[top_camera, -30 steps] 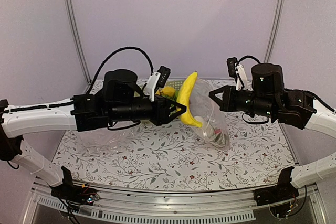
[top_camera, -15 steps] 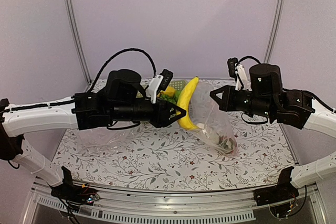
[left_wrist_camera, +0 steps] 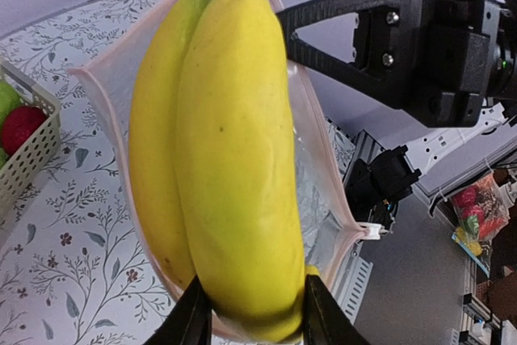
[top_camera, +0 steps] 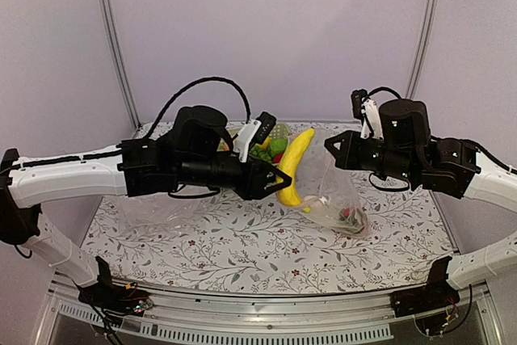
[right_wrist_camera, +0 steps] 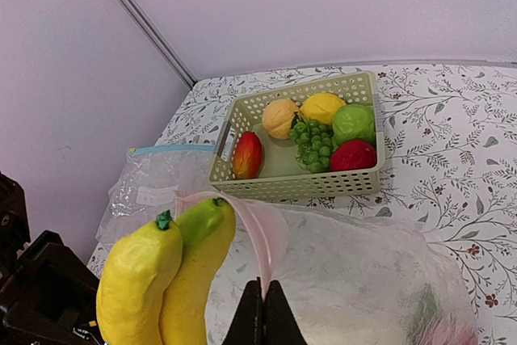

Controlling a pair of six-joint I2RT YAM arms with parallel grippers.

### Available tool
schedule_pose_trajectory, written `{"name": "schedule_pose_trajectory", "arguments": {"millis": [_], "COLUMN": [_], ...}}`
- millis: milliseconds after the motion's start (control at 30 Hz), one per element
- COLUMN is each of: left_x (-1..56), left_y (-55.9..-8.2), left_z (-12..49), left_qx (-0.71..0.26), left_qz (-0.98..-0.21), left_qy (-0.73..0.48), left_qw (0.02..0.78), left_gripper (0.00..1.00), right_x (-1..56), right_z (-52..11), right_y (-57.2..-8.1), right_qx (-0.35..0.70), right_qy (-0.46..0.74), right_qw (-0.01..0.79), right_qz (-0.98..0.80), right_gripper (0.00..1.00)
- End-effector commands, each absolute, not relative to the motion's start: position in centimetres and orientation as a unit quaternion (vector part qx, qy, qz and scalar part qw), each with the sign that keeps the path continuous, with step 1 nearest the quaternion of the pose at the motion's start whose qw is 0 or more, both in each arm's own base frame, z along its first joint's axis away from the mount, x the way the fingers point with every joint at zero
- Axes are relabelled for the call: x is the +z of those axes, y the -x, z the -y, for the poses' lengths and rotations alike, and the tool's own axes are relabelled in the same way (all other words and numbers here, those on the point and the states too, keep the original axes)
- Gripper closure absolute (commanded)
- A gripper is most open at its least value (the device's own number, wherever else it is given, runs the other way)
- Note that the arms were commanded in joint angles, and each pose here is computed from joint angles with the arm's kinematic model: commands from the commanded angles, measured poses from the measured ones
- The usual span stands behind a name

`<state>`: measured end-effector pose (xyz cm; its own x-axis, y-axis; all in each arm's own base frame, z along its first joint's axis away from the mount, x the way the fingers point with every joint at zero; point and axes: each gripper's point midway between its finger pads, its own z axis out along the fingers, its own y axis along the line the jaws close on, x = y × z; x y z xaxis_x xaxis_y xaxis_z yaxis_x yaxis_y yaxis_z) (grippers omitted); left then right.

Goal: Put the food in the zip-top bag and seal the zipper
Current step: Place the fake fruit in the zipper food storage bag.

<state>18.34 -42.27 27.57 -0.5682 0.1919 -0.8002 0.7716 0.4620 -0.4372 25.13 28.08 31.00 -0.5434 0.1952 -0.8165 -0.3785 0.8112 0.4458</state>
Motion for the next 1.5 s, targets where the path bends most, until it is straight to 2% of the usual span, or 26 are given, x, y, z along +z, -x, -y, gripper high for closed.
{"name": "schedule_pose_trajectory", "arguments": {"millis": [0,467,633,867,1333,1467], "left_x": [26.2,25.5,25.5,25.5,26.7,25.8], "left_y": [-17.5,-20.9,-22.0,-22.1,-23.0,-23.5], "left_z": [43.1,44.9,45.7,47.1,49.7,50.0], "left_qx": [-0.403,-0.402,-0.415,-0.446,-0.527,-0.523], "left_qz": [-0.793,-0.836,-0.842,-0.837,-0.806,-0.811], "left_qy": [-0.331,-0.257,-0.227,-0.206,-0.143,-0.13], "left_qw": [0.315,0.272,0.261,0.241,0.228,0.227], "left_gripper": [0.72,0.72,0.68,0.63,0.61,0.6], "right_x": [32.6,32.2,31.5,30.7,29.8,29.7], "right_z": [-29.1,-31.1,-31.4,-31.3,-31.5,-31.4], "right_y": [-25.1,-23.9,-23.9,-24.1,-24.4,-24.4], "right_qx": [0.327,0.359,0.357,0.35,0.343,0.342], "right_qy": [0.068,0.116,0.118,0.111,0.105,0.105], "right_qw": [0.483,0.455,0.448,0.446,0.439,0.439], "right_qz": [-0.809,-0.807,-0.811,-0.817,-0.823,-0.824], "right_gripper": [1.0,1.0,1.0,1.0,1.0,1.0]}}
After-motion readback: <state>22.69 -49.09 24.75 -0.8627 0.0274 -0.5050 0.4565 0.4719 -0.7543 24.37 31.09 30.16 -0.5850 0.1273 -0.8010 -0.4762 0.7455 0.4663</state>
